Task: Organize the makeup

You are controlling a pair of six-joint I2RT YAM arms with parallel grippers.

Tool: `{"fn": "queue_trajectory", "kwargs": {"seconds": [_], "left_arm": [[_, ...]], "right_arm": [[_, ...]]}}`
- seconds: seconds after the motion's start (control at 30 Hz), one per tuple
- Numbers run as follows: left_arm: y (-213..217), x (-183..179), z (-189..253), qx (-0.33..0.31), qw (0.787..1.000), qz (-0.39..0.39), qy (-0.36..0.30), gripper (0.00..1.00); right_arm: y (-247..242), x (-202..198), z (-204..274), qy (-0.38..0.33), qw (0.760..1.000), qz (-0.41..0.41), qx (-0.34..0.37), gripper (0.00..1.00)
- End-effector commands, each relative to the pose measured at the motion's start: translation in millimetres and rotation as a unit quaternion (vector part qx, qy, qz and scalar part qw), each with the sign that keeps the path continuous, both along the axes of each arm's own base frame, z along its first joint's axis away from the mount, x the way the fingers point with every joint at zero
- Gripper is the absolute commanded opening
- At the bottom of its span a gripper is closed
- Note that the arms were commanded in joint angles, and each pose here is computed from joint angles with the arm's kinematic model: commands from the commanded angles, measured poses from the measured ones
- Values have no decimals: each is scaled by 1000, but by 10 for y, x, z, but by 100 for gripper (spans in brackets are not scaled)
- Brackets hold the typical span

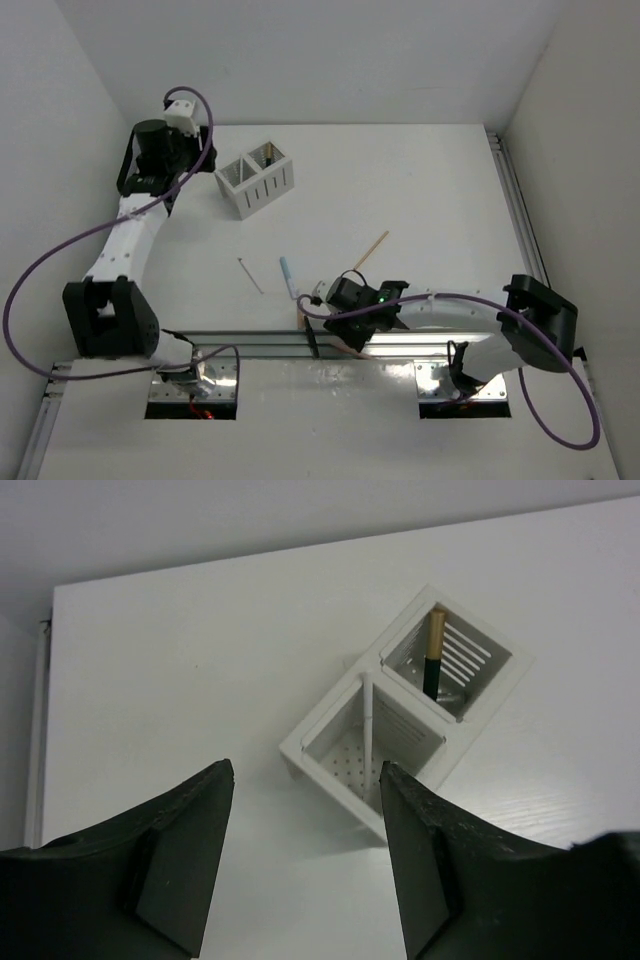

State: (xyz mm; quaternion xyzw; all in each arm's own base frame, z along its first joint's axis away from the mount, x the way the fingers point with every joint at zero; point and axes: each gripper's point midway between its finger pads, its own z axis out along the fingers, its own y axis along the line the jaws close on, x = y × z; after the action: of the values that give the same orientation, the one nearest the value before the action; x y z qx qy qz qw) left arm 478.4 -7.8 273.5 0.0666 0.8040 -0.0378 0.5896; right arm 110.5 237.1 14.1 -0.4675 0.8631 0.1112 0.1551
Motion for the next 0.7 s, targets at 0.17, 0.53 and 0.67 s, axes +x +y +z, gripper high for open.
{"fn": "queue_trajectory", "kwargs": {"seconds": [0.17,0.53,0.67], "left_arm": [[321,-847,121,23,998,54,5,66],[330,-1170,-57,47,996,66,22,69],[324,-1177,-101,41,996,68,27,69]], "right_arm": [[72,-12,-265,-21,999,-8,-25,50],[17,40,-431,-55,994,-36,-89,45],[18,1,-453,-60,994,-34,-90,37]]}}
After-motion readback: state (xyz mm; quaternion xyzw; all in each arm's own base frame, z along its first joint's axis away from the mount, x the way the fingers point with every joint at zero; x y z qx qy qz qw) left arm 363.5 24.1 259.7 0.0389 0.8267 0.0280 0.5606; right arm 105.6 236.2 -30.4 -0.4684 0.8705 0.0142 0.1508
